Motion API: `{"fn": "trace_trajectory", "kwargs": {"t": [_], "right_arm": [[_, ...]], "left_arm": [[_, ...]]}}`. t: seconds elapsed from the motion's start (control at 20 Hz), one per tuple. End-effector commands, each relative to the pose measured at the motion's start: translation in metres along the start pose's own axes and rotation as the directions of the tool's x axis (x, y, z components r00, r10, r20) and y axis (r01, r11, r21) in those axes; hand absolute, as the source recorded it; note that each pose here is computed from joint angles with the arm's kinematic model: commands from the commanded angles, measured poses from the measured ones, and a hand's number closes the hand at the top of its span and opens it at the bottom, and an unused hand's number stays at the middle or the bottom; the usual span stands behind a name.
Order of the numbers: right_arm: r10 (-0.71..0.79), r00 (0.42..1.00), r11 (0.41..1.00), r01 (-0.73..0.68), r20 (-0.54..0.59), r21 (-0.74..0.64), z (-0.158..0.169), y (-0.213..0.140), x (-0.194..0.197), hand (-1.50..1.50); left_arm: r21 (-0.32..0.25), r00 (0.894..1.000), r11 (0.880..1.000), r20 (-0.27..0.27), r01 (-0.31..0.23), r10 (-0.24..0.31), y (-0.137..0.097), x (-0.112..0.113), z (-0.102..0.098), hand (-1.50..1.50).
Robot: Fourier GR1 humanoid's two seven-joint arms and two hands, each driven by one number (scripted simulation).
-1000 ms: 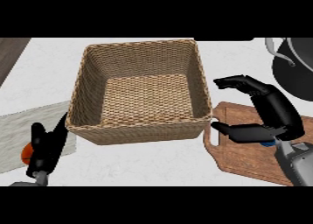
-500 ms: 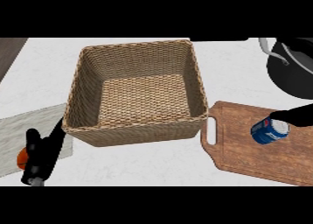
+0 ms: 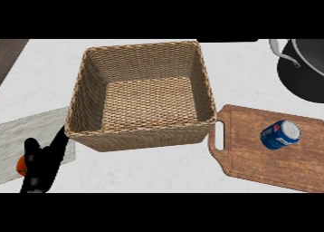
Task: Pick the can from the cutting board and place it in the basket
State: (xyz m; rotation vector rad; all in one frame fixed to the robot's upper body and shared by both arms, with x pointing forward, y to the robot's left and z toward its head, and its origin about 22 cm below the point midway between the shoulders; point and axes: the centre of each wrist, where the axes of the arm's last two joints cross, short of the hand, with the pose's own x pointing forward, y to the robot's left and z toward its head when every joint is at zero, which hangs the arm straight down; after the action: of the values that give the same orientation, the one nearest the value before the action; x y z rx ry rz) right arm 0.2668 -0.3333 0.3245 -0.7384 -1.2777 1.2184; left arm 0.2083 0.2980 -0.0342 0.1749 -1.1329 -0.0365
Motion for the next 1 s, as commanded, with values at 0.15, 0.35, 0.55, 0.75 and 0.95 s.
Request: {"fn": "trace_trajectory", "kwargs": {"t": [0.15, 0.35, 0.55, 0.75, 0.95], "right_arm": [[0.105, 0.992, 0.97, -0.086, -0.075, 0.229, 0.022, -0.033, -0.007, -1.5], [0.113, 0.991, 0.966, -0.092, -0.074, 0.24, 0.035, -0.04, -0.012, -1.5], [0.067, 0.996, 0.975, -0.051, -0.065, 0.218, 0.022, -0.021, -0.013, -1.5], [0.026, 0.998, 0.982, -0.016, -0.054, 0.189, 0.018, -0.007, -0.015, -1.5], [-0.003, 1.0, 0.98, 0.008, -0.024, 0.201, 0.013, 0.031, -0.032, -1.5]], "left_arm": [[-0.01, 0.993, 1.0, -0.12, -0.004, 0.003, -0.02, -0.018, -0.003, 0.0], [-0.005, 0.991, 1.0, -0.136, -0.013, 0.012, -0.011, -0.023, 0.013, 0.0], [-0.024, 0.994, 1.0, -0.107, -0.013, 0.01, -0.008, -0.022, 0.0, 0.0], [-0.042, 0.993, 0.999, -0.117, -0.013, 0.008, -0.011, -0.037, 0.019, 0.0], [-0.015, 0.993, 1.0, -0.114, -0.008, 0.006, -0.002, -0.016, 0.002, 0.0]]}}
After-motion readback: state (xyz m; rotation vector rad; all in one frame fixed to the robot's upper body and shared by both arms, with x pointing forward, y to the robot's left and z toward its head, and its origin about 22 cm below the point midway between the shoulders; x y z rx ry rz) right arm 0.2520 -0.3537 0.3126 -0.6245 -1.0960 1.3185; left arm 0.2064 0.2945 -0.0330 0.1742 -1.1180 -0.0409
